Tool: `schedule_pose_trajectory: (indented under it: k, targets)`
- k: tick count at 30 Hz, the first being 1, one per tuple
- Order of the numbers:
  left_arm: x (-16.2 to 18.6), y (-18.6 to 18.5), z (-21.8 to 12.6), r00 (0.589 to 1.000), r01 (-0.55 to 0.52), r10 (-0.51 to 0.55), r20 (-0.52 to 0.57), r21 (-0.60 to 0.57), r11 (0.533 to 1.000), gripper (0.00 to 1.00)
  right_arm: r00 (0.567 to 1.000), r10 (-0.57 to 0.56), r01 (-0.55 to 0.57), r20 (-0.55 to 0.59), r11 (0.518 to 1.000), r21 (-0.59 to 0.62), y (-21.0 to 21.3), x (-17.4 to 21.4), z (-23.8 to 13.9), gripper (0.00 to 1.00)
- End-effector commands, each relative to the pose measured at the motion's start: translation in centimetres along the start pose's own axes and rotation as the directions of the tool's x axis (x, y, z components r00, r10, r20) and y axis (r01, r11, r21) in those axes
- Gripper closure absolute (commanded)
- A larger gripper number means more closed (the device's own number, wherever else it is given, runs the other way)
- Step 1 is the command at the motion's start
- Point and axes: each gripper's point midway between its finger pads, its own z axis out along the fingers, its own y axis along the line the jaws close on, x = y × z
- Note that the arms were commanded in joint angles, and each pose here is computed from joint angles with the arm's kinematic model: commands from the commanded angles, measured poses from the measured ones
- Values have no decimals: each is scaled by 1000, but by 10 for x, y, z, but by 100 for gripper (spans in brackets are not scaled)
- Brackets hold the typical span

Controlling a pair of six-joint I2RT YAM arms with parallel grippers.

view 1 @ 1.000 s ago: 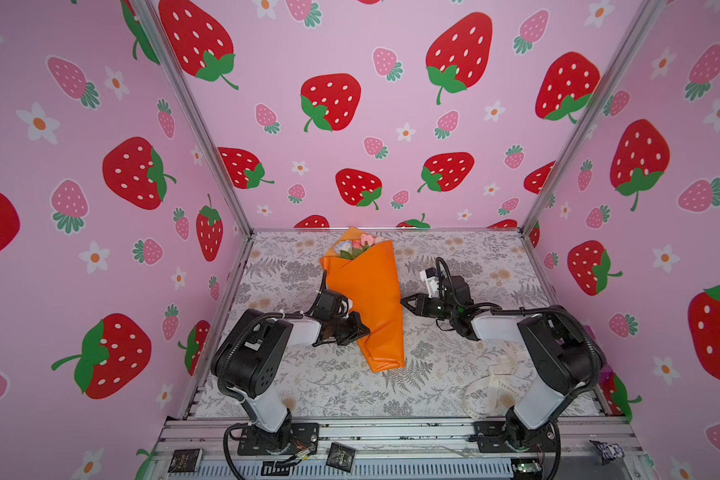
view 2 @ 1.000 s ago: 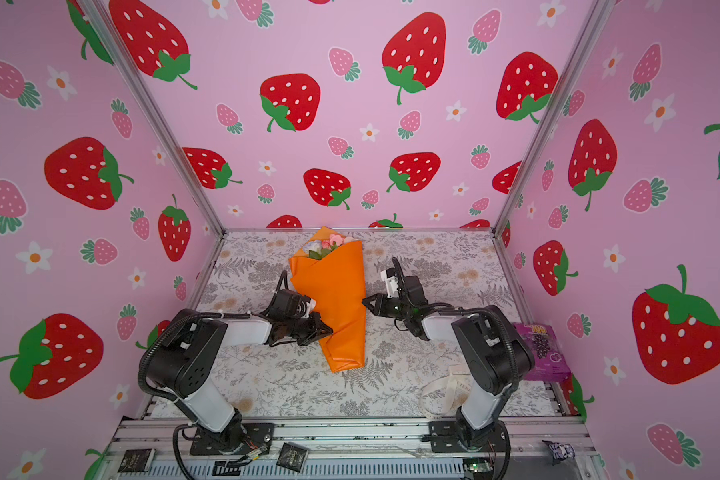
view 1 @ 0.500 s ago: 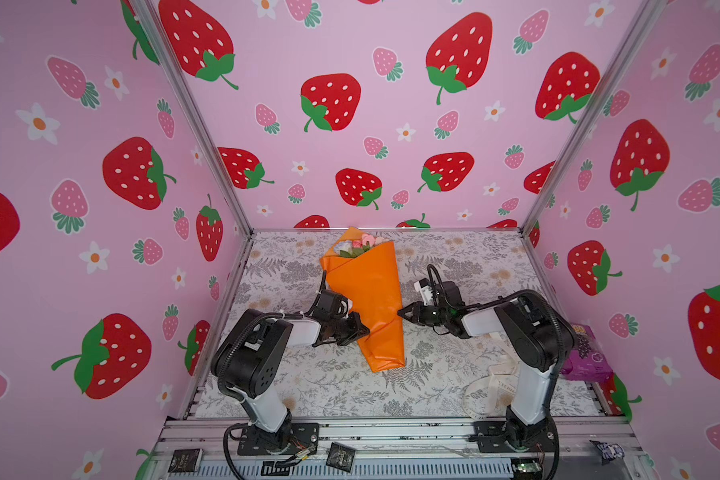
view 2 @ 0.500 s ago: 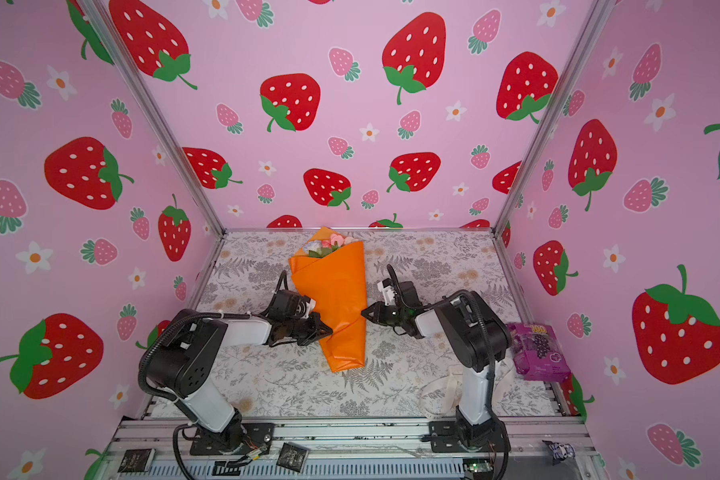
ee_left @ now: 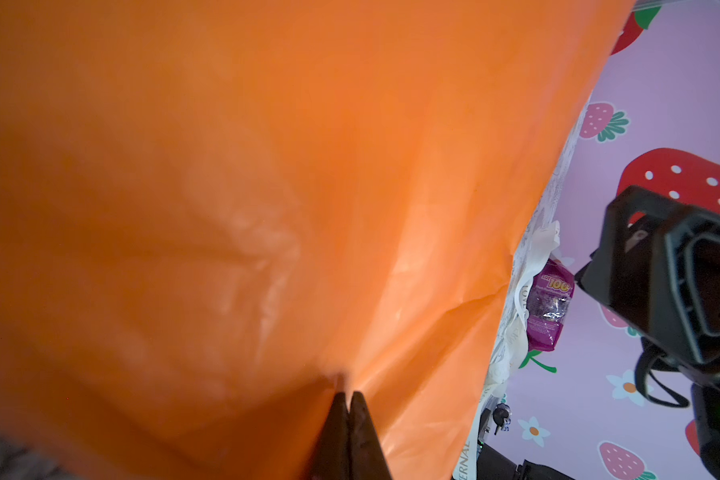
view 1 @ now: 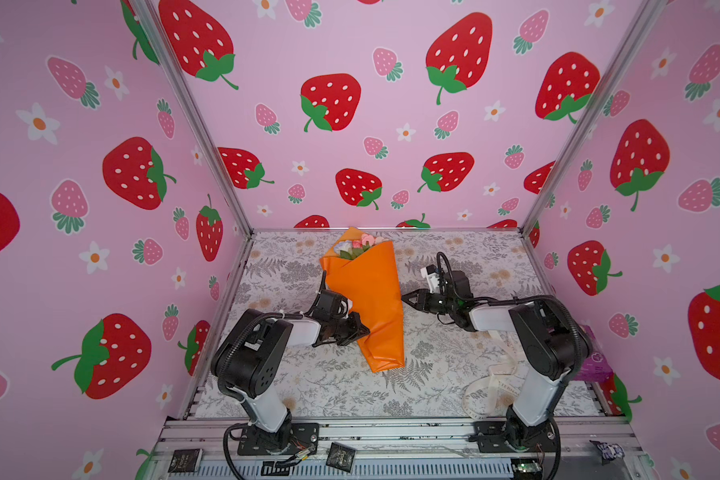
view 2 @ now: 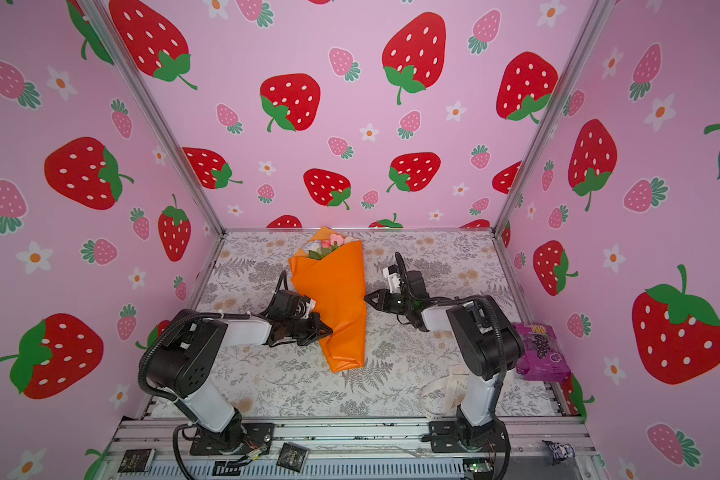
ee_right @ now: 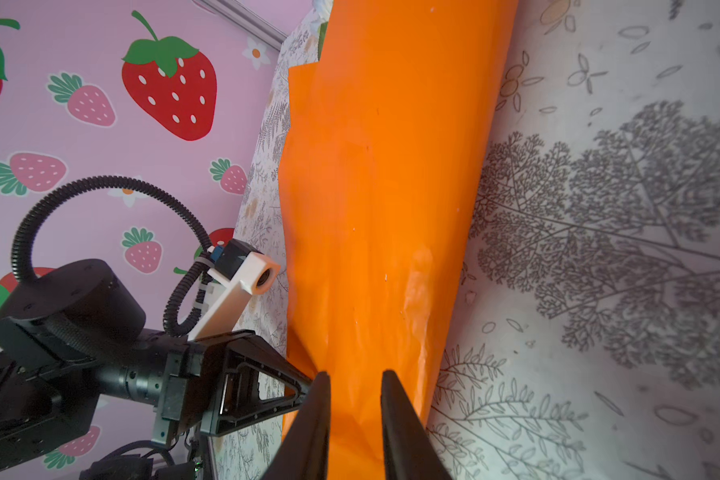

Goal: Tie the bouquet of fake flowers

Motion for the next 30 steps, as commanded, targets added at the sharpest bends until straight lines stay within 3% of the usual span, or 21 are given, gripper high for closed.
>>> schedule_pose_trajectory:
  k: [1, 10, 12, 19, 25, 30]
  targets:
    - [6, 15, 1, 999, 28, -29, -15, -42, 999, 93, 1000, -10, 9, -21, 1000, -15, -1, -3, 6, 74]
    - [6, 18, 3, 999, 32, -33, -15, -49, 998, 93, 995, 41, -39, -87, 999, 23, -28, 22, 14, 75]
    - [6, 18, 3, 999, 30, -31, -16, -49, 998, 98, 999, 31, -29, -44, 999, 27, -23, 11, 5, 76]
    - [4, 18, 4, 999, 31, -32, -16, -54, 998, 99, 995, -10, 5, 97, 998, 55, -27, -56, -29, 80]
    - [4, 15, 4, 999, 29, -30, -20, -41, 999, 100, 997, -3, 7, 71, 999, -46, -14, -73, -1, 81]
    - [5, 15, 1, 999, 28, -29, -18, -48, 998, 100, 1000, -8, 9, 14, 994, -106, -4, -87, 54, 82]
